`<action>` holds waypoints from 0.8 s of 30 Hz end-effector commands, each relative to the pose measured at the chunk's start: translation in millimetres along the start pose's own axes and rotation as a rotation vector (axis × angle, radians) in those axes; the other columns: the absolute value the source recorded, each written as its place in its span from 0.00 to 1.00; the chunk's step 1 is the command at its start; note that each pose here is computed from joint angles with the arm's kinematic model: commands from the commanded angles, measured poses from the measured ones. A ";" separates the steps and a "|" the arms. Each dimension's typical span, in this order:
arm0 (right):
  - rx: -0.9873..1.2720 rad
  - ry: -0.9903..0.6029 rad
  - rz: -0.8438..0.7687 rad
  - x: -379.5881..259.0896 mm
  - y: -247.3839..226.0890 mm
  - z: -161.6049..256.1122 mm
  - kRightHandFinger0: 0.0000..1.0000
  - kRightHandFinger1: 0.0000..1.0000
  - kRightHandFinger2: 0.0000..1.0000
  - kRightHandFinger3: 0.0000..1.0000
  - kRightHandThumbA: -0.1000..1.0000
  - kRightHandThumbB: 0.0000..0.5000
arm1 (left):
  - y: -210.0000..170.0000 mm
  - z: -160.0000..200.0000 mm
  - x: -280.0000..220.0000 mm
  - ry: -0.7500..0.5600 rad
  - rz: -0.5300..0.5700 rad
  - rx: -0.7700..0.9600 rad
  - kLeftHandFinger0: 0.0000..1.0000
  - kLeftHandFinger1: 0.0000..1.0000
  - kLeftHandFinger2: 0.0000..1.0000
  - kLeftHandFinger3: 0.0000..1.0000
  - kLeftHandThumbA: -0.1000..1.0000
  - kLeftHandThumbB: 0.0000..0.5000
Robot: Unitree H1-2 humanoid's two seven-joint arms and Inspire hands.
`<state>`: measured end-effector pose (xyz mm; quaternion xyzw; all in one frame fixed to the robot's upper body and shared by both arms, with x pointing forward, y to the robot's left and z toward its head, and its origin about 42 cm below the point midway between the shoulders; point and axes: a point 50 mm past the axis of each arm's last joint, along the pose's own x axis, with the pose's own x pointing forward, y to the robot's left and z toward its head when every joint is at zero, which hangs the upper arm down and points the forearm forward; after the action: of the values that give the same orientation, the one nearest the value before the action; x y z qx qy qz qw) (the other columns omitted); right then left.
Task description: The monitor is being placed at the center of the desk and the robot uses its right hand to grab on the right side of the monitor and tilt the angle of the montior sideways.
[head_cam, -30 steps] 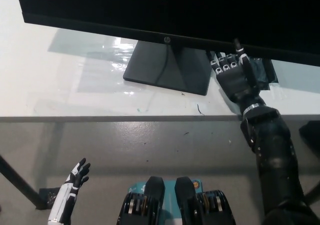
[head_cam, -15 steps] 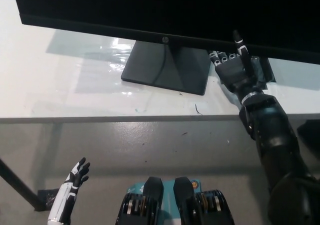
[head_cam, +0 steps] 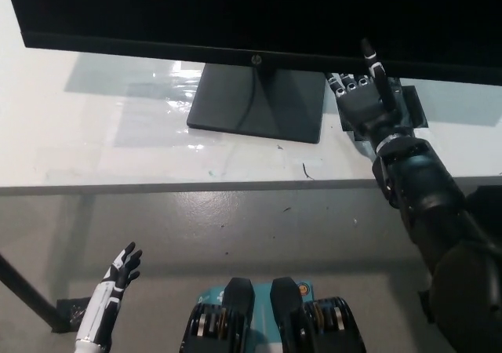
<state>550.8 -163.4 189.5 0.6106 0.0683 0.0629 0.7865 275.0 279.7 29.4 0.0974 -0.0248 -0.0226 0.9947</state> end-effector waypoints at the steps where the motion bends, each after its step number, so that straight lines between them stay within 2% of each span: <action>1: -0.077 -0.042 0.013 20.1 48.5 11.4 1.00 1.00 1.00 1.00 1.00 0.68 | 8.6 8.6 5.9 -0.062 0.014 0.023 1.00 1.00 1.00 1.00 1.00 0.49; 4: -0.085 -0.044 0.008 21.6 52.2 11.4 1.00 1.00 1.00 1.00 1.00 0.65 | 7.8 9.2 7.3 -0.065 0.013 0.007 1.00 1.00 1.00 1.00 1.00 0.46; 7: -0.101 -0.047 -0.023 23.0 54.2 10.9 1.00 1.00 1.00 1.00 1.00 0.65 | 7.8 9.2 7.9 -0.064 0.014 0.020 1.00 1.00 1.00 1.00 1.00 0.48; 13: -0.143 -0.059 -0.099 24.8 56.2 11.0 1.00 1.00 1.00 1.00 1.00 0.69 | 6.2 11.1 9.1 -0.072 0.007 0.011 1.00 1.00 1.00 1.00 1.00 0.46; 24: -0.176 -0.071 -0.136 27.3 63.0 17.9 1.00 1.00 1.00 1.00 1.00 0.67 | 6.6 13.5 15.1 -0.081 0.002 0.011 1.00 1.00 1.00 1.00 1.00 0.46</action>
<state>562.1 -164.5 207.1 0.5604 0.0876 0.0032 0.8236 282.6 278.3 33.7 0.0970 -0.0327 -0.0245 0.9944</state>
